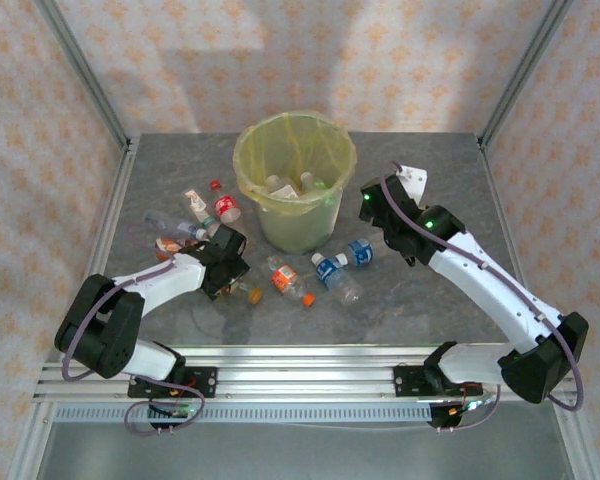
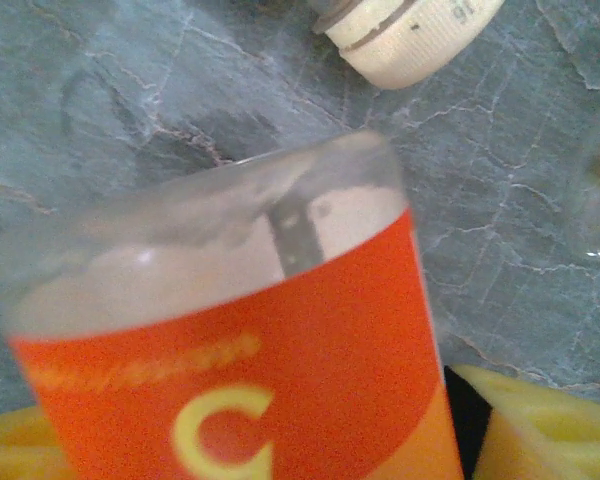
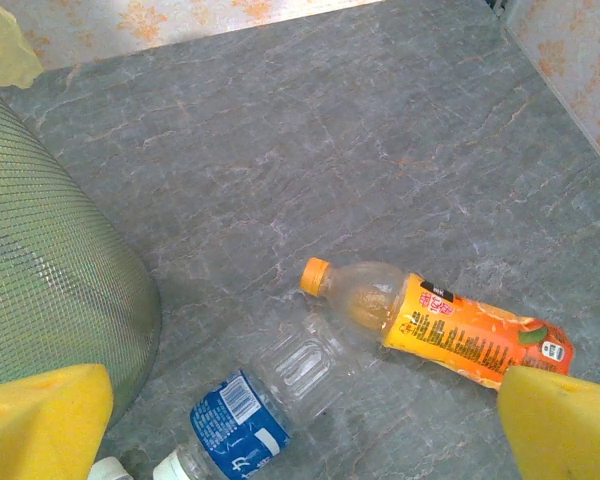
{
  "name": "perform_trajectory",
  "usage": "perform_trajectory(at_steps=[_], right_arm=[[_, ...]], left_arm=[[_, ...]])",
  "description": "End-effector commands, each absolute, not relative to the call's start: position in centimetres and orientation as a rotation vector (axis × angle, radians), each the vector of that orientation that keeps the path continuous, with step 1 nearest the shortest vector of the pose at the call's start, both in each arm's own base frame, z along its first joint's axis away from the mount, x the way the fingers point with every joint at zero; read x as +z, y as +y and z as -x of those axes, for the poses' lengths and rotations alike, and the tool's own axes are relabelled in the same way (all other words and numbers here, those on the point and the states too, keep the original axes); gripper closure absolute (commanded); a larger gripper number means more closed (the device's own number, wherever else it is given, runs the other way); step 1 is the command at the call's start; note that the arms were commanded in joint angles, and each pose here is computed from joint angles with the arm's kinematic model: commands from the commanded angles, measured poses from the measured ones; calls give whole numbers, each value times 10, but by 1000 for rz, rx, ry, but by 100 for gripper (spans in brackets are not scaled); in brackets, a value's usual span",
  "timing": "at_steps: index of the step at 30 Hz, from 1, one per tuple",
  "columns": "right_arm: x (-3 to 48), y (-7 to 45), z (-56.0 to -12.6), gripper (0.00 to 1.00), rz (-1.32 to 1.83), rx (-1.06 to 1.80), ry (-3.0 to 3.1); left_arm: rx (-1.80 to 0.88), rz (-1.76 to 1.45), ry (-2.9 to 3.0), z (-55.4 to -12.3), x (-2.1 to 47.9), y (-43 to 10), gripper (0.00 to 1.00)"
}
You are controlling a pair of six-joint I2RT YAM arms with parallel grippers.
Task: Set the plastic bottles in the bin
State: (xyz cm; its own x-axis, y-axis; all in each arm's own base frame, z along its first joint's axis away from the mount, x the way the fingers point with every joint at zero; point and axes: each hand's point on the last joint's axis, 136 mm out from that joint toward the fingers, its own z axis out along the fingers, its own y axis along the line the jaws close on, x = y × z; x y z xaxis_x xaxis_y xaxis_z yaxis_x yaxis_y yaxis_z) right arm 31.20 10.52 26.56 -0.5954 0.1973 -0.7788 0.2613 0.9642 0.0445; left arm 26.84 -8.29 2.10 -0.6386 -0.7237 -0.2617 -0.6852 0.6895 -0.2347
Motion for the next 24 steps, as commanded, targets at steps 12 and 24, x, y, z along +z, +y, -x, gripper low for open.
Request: perform_trajectory(at_steps=[12, 24], right_arm=[[275, 98, -312, 1, -371, -111, 2193], [276, 97, -311, 1, -385, -91, 2180]], left_arm=[[-67, 1013, 2398, -267, 91, -53, 43], [-60, 574, 2137, -297, 257, -42, 43]])
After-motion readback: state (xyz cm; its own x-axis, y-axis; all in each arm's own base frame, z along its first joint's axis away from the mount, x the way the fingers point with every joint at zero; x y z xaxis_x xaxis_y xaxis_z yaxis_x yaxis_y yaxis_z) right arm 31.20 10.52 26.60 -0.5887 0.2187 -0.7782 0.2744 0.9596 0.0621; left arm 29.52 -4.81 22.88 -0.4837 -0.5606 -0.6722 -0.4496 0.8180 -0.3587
